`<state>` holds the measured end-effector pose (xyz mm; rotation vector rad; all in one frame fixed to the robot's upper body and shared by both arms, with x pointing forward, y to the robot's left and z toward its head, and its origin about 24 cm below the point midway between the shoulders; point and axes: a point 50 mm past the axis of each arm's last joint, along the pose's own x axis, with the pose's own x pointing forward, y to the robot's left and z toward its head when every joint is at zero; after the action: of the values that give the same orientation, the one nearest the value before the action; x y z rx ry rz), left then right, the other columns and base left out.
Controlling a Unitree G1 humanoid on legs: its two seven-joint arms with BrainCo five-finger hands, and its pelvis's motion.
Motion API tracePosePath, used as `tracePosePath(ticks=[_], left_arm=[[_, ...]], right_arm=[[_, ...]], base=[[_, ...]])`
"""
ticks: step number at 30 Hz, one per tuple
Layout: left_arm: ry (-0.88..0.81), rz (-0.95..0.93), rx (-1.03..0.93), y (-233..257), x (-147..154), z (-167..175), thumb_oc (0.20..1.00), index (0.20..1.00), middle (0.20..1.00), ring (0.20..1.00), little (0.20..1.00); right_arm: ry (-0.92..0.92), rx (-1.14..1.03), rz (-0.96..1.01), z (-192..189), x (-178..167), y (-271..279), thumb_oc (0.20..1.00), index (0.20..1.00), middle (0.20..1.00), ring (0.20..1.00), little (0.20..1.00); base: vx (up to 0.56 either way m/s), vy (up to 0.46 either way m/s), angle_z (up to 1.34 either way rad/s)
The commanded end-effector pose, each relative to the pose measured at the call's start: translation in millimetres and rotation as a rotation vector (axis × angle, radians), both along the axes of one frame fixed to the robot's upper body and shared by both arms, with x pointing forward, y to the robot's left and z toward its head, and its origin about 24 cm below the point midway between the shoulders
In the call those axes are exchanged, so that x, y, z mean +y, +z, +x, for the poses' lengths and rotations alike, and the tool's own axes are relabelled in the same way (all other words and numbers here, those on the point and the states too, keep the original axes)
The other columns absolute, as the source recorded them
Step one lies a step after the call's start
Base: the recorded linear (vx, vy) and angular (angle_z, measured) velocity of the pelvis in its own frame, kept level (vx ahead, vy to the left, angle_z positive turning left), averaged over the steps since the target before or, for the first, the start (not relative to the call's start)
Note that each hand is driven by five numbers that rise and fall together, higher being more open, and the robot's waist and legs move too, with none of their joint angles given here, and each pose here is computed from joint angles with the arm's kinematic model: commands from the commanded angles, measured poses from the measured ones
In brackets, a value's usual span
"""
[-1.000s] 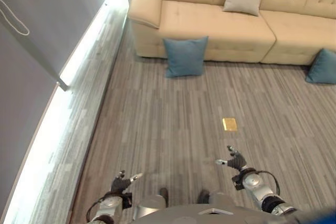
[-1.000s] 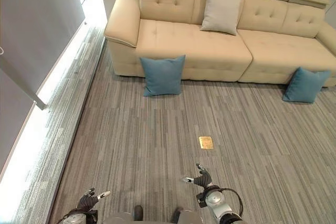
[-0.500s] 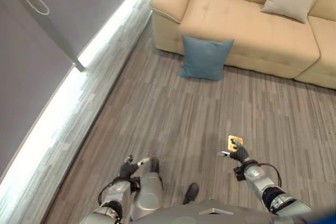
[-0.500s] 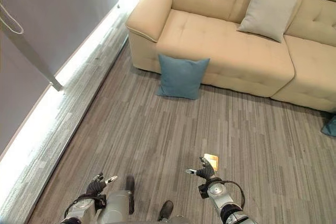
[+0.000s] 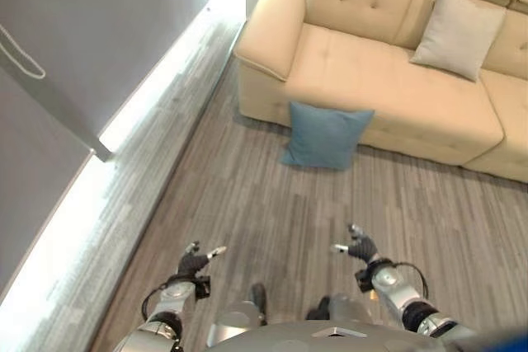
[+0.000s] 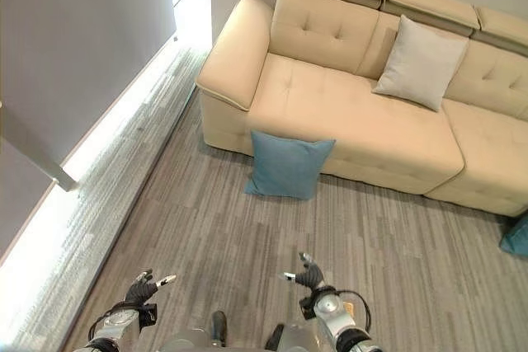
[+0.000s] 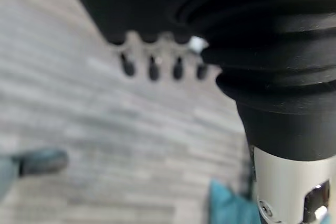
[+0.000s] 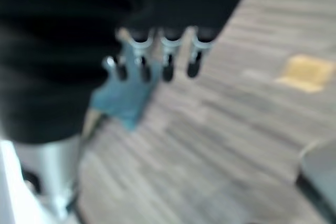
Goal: Pick up all the scattered cushions and arrange them neatly on the sofa.
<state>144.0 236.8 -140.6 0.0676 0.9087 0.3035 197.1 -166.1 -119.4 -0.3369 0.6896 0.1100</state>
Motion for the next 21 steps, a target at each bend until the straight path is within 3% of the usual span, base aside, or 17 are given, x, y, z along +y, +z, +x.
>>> tracePosePath(ticks=[1, 12, 21], left_arm=[[-0.03, 0.011, -0.037, 4, 0, 9, 1.0, 1.0, 1.0, 1.0, 1.0], [-0.041, -0.029, -0.007, -1, -11, 4, 1.0, 1.0, 1.0, 1.0, 1.0], [-0.02, -0.023, 0.026, -5, -9, -8, 1.0, 1.0, 1.0, 1.0, 1.0]], right_arm=[[-0.036, -0.054, -0.015, 15, -13, 10, 1.0, 1.0, 1.0, 1.0, 1.0], [-0.074, -0.034, -0.018, 4, -27, 6, 1.0, 1.0, 1.0, 1.0, 1.0], [-0.042, -0.047, -0.019, 10, -20, 8, 1.0, 1.0, 1.0, 1.0, 1.0]], base=[[0.27, -0.038, 0.56], [0.26, -0.132, 0.37], [0.19, 0.091, -0.45]])
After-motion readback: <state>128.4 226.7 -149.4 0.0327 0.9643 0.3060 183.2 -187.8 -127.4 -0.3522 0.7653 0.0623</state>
